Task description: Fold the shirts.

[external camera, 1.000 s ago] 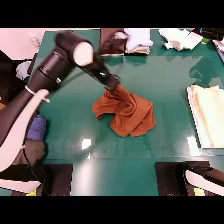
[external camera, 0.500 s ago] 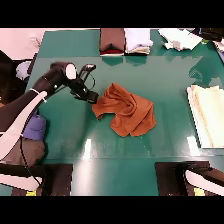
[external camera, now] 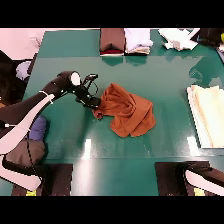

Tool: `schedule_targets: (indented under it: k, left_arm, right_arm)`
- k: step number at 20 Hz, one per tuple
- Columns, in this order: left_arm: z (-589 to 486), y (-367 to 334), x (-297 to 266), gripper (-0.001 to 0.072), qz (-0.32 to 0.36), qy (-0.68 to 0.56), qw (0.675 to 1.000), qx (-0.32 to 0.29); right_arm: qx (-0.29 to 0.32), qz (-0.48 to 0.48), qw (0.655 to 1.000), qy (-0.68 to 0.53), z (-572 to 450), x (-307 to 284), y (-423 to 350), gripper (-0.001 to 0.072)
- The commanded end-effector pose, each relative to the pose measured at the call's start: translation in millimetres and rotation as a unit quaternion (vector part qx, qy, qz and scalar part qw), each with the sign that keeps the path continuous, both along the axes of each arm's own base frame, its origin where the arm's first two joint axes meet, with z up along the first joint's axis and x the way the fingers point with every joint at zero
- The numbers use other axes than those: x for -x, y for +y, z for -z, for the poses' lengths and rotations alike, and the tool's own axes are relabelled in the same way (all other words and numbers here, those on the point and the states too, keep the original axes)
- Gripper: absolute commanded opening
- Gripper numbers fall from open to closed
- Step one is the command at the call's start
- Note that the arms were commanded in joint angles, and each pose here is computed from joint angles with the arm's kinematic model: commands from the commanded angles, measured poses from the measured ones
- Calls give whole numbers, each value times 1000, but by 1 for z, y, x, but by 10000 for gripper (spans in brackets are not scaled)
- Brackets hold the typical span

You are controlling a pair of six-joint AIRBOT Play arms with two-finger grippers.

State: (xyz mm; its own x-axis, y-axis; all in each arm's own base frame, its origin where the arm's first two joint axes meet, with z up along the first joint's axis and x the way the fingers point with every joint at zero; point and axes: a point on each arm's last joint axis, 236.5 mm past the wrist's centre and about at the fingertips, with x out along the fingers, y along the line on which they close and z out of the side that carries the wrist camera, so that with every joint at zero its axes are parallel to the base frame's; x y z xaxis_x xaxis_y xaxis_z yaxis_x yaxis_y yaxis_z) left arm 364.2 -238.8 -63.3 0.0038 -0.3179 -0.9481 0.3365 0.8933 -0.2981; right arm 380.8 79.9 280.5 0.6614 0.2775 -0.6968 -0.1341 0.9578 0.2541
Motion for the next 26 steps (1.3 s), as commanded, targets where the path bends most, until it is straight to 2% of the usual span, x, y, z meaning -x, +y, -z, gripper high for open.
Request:
schedule_targets:
  k: [1,4,5,6,7,8,10,13,16,17,18,19,20,21,23,26]
  left_arm:
    - [-16,6,-10,22,26,-17,999,-18]
    - [-26,4,-18,23,30,-33,999,-16]
    - [-27,4,-19,23,31,-35,999,-16]
    - [-27,4,-18,23,31,-34,999,-16]
    - [-27,4,-19,23,31,-34,999,-16]
    - [-27,4,-19,23,31,-35,999,-17]
    - [-27,5,-19,23,31,-36,999,-18]
    - [-26,5,-20,23,32,-36,999,-19]
    - [-27,5,-20,23,31,-38,999,-19]
    - [-26,5,-20,23,31,-38,999,-19]
    - [-26,5,-20,23,31,-38,999,-20]
    - [-26,6,-20,23,32,-39,999,-22]
    - [-26,8,-21,23,33,-39,998,-25]
    - [-26,11,-22,23,35,-42,998,-31]
    - [-38,23,-33,22,37,-76,995,-55]
    - [-105,47,-67,22,13,-193,977,-85]
  right_arm:
    - [30,9,993,111,74,26,-13,21]
    - [40,12,969,242,178,65,-17,25]
    - [38,10,957,289,214,83,-15,123]
    - [28,7,944,329,243,99,-11,406]
    - [12,4,930,368,271,115,-3,500]
    - [-10,3,917,398,294,128,6,501]
    - [-60,11,903,426,324,137,26,500]
    - [-113,31,899,422,345,128,47,498]
    - [-99,16,894,437,360,132,59,477]
    - [-94,11,892,442,365,134,64,436]
    - [-89,6,892,443,371,134,68,427]
    - [-85,3,894,439,374,133,71,313]
    - [-75,-1,899,431,376,130,72,100]
    - [-69,-3,904,421,376,127,71,22]
    - [-47,-8,917,396,364,118,63,21]
    - [7,7,945,328,318,88,26,20]
